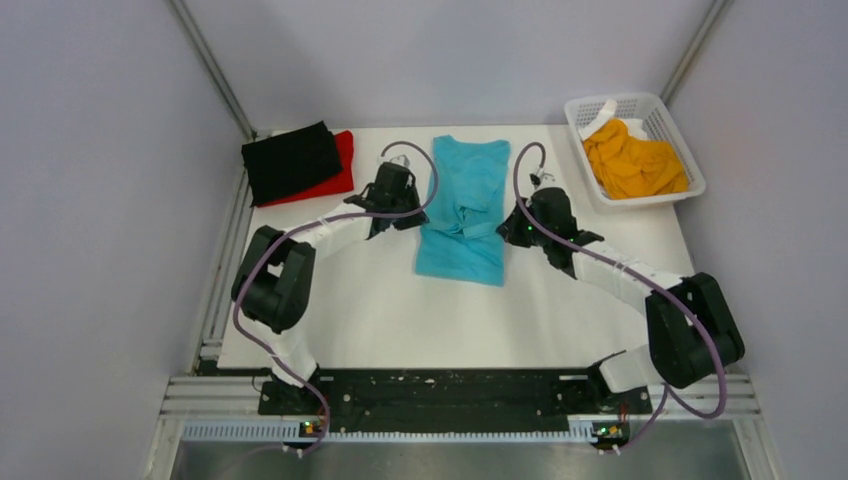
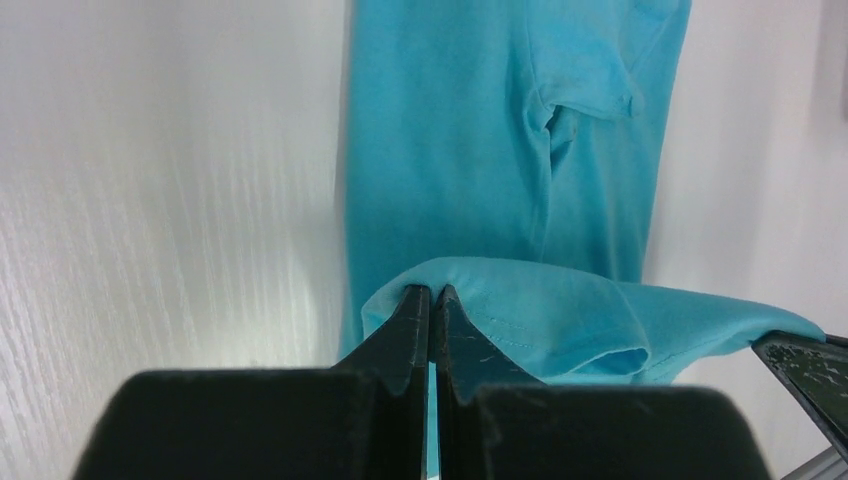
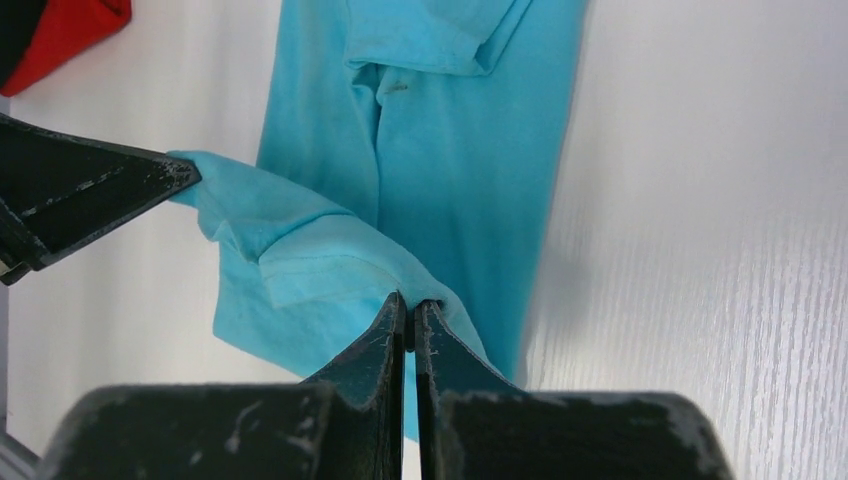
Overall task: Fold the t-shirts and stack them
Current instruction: Fold the folded rectangular tshirt in 1/3 of the way
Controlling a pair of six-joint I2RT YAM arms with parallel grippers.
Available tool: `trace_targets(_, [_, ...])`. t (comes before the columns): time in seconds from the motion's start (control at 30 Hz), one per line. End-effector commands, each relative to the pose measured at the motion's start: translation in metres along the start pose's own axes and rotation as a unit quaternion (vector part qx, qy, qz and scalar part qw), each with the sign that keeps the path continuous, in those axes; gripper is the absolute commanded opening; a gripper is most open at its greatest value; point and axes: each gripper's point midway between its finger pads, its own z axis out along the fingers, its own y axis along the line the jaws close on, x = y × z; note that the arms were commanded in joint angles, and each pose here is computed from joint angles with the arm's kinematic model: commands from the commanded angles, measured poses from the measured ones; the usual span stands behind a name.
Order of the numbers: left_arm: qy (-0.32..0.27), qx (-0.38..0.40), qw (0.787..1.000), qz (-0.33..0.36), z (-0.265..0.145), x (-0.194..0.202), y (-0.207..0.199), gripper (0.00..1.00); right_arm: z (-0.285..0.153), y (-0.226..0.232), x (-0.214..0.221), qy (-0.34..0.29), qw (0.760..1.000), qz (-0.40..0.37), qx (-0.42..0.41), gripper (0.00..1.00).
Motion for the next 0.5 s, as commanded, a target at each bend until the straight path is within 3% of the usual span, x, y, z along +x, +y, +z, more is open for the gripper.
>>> trace_targets(0.0, [-0.002,0.032,0.999,0.018,0.007,-0.017,-0.015,0.00,0.010,0.014,-0.032,-0.036,0.999,-0.007,-0.040,0.00])
trace_targets(0.27, [0.017,0.017,1.000,0.005,0.034,-0.018,-0.002,0.06,0.041,-0.011,-0.032,-0.027,1.000,0.003,-0.016,0.00])
trace_targets(0.4, [0.023,0.017,0.999,0.015,0.039,-0.027,0.000,0.39,0.062,-0.015,-0.036,-0.003,1.000,0.005,-0.016,0.03])
trace_targets(0.47, [0.024,0.014,0.999,0.016,0.032,-0.036,-0.002,0.58,0.067,-0.012,-0.039,0.005,1.000,0.006,-0.018,0.28])
